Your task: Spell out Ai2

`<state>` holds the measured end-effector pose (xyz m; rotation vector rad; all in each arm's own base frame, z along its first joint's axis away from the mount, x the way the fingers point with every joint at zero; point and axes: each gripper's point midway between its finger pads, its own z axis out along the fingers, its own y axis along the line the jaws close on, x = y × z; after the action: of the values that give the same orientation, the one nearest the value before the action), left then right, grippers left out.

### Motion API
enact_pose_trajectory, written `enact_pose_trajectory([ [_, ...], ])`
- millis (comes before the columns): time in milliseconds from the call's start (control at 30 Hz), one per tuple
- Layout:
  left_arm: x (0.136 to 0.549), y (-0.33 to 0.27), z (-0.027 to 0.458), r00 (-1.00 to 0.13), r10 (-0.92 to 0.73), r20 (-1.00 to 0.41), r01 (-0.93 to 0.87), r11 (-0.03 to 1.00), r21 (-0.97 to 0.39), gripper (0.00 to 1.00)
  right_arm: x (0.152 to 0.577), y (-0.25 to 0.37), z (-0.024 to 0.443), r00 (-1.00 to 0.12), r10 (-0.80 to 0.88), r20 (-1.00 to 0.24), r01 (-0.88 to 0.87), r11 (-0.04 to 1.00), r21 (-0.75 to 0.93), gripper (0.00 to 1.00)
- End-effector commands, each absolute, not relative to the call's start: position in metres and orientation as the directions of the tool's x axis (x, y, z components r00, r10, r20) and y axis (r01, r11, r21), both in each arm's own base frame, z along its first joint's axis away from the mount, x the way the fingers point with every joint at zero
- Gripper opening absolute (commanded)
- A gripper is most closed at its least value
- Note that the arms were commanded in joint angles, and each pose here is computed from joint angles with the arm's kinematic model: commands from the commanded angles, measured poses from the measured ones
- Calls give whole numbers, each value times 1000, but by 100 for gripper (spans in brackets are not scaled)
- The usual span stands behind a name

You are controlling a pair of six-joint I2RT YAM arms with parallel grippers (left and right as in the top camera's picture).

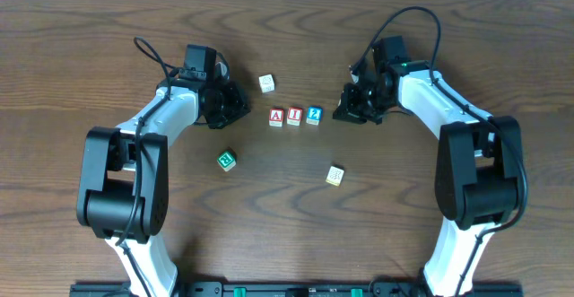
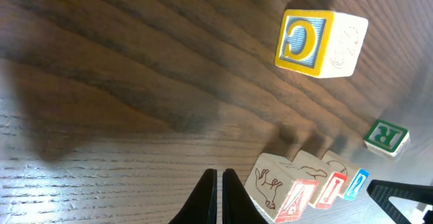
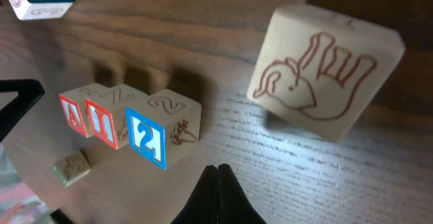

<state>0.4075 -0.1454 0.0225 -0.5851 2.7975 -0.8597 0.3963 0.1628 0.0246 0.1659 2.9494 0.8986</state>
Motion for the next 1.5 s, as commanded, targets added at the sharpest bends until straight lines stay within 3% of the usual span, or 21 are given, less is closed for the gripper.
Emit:
enact_pose_trajectory([
  [0, 407, -147, 17, -903, -428, -22, -346, 759, -551, 6, 394, 168, 16, -996, 90, -24, 62, 833, 550, 1],
  [1467, 407, -182, 7, -914, -405, 17, -332, 725, -603, 6, 402, 205, 5, -996, 62, -66, 12, 812, 583, 1],
])
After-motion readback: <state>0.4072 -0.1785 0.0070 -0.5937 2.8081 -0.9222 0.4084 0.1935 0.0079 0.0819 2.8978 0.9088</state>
